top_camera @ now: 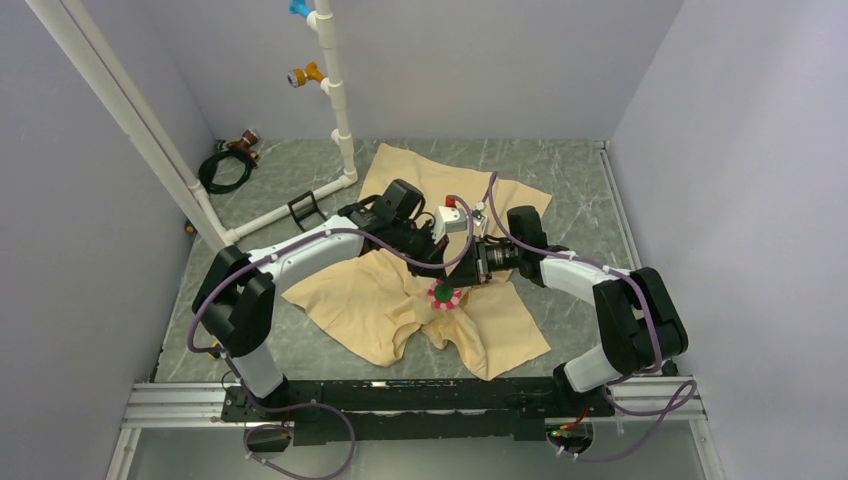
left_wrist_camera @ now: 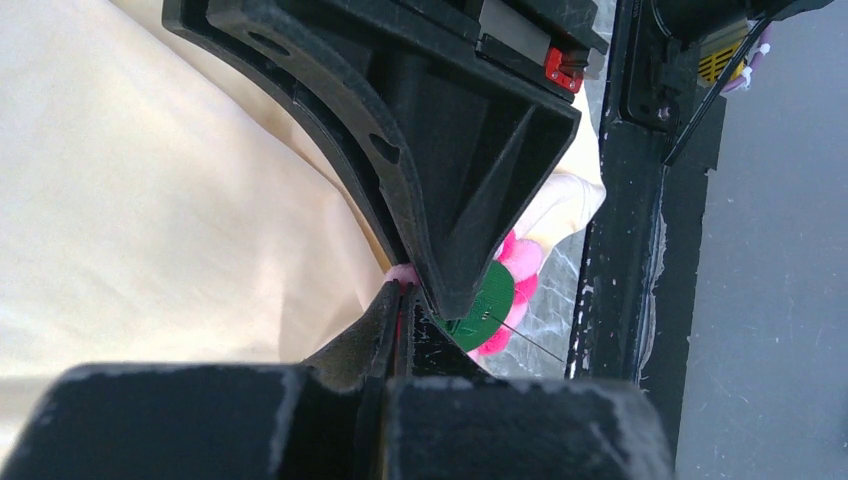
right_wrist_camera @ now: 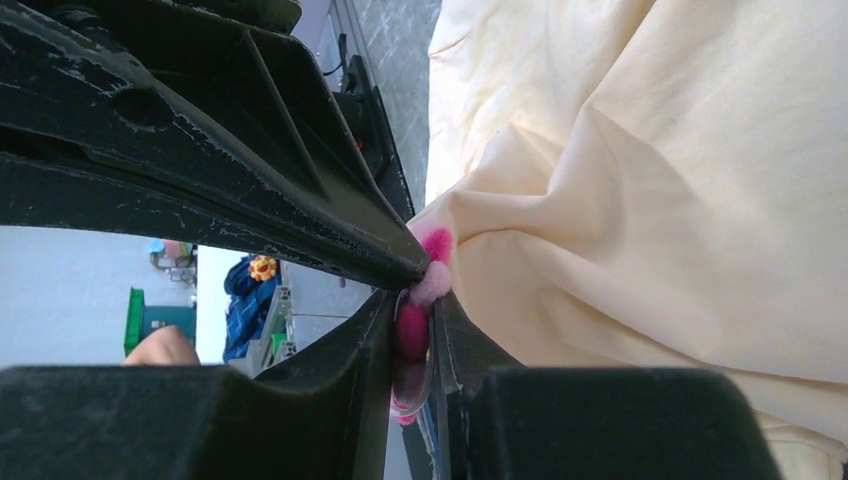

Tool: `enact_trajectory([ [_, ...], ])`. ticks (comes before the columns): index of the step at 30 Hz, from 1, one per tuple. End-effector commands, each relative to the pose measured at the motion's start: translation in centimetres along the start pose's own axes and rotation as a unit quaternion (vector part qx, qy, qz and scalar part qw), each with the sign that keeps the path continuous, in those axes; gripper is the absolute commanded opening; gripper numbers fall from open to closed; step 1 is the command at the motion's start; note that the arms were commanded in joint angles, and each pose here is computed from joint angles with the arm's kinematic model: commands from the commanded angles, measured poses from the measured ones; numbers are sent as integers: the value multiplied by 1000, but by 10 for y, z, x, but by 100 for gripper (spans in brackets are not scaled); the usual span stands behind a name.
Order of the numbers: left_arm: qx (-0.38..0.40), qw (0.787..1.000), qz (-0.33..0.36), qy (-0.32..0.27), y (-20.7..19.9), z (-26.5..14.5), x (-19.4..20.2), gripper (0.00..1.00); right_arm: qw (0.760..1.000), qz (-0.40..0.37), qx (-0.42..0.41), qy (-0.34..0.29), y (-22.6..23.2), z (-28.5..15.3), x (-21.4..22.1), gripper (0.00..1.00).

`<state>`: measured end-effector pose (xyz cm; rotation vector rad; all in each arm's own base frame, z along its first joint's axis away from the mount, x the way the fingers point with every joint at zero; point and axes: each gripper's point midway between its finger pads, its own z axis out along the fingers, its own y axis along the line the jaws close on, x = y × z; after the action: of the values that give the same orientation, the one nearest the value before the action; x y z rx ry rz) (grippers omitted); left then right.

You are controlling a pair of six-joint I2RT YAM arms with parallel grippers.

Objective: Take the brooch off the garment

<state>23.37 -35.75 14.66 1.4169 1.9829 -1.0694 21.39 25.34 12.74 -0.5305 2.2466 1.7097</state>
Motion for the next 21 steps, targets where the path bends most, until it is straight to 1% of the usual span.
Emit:
enact_trajectory([
  [1,19,999,25,-19,-6,-2,-10,0,999,-26,-24,5,14,2,-8,19],
  [2,22,999,25,-18,-7,-2,-10,0,999,-26,-26,5,14,2,-8,17],
  [3,24,999,25,-17,-8,-2,-9,0,999,-28,-27,6,15,2,-8,12],
  [4,25,999,24,-16,-9,-3,-9,0,999,-31,-29,7,16,2,-9,4],
  [5,23,999,20,-16,-8,-4,-8,9,999,-33,-30,7,16,2,-9,0],
  [7,21,999,11,-44,-3,-11,-16,36,999,-38,-31,6,18,1,-11,0],
  [8,20,998,-1,-62,2,-18,-19,45,999,-43,-32,4,19,0,-12,0],
  [9,22,996,-16,-81,7,-26,-19,50,998,-47,-32,1,20,0,-13,0],
  [11,27,991,-39,-127,12,-48,-27,66,998,-56,-37,-5,25,-3,-16,0],
  [13,18,987,-50,-153,19,-62,-27,68,997,-63,-39,-11,28,-5,-22,0],
  [15,34,984,-61,-161,14,-68,-23,68,996,-72,-40,-18,31,-7,-28,0],
  [18,82,979,-96,-157,2,-60,-10,67,996,-76,-42,-27,34,-8,-35,0],
  [21,111,972,-121,-167,-2,-52,-2,66,995,-84,-47,-29,39,-10,-37,0],
])
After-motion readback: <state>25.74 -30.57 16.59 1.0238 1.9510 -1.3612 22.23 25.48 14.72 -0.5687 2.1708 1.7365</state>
